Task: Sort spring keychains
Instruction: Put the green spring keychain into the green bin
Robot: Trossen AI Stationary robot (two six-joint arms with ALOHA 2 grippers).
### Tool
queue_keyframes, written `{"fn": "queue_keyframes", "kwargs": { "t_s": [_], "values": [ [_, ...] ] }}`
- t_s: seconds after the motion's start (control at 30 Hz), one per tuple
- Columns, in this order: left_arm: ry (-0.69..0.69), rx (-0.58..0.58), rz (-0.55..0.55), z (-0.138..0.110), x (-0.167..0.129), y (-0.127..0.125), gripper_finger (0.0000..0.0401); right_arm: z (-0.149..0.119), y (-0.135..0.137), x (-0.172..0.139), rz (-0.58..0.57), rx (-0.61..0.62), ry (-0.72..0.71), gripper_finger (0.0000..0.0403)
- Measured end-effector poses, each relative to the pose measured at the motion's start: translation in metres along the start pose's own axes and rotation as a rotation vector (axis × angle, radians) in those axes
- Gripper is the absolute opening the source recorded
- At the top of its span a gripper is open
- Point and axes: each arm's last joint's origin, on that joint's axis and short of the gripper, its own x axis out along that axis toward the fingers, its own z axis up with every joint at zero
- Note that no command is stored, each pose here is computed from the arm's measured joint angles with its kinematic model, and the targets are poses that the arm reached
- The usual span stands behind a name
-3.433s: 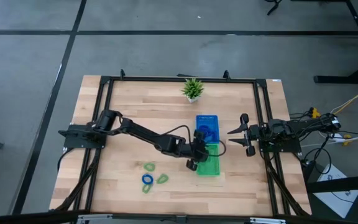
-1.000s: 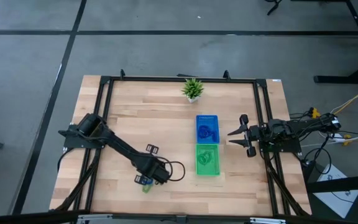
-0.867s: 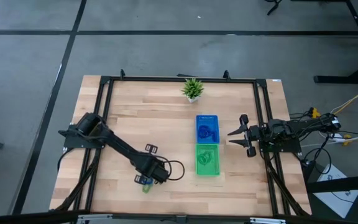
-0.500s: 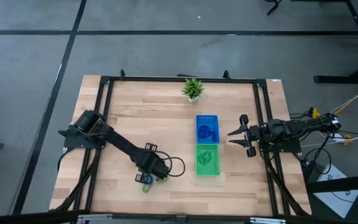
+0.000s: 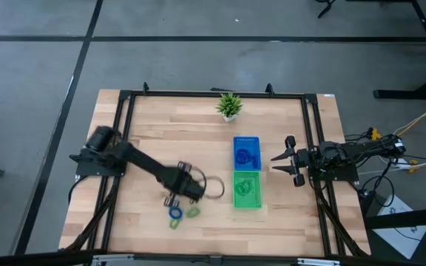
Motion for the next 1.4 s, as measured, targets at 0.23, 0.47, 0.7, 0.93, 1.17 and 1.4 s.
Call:
{"fn": "queue_keyframes", "kwargs": {
  "t_s": [0.23,0.47,0.7,0.93,1.17,1.4],
  "values": [
    [-0.220,-0.084,0.049,-0.024,-0.073,0.029,0.0005,0.000,0.000,0.000,0.000,0.000,0.000,0.0136],
    [-0.444,-0.162,0.129,-0.060,-0.134,0.053,0.0005,0.000,0.000,0.000,0.000,0.000,0.000,0.0136],
    [-0.617,-0.232,0.246,-0.099,-0.175,0.063,0.0006,0.000,0.000,0.000,0.000,0.000,0.000,0.0136],
    [-0.758,-0.273,0.298,-0.115,-0.197,0.067,0.0006,0.000,0.000,0.000,0.000,0.000,0.000,0.0136],
    [-0.844,-0.266,0.304,-0.097,-0.199,0.067,0.0007,0.000,0.000,0.000,0.000,0.000,0.000,0.0136],
    [-0.900,-0.312,0.351,-0.065,-0.189,0.076,0.0007,0.000,0.000,0.000,0.000,0.000,0.000,0.0136]
  ]
}}
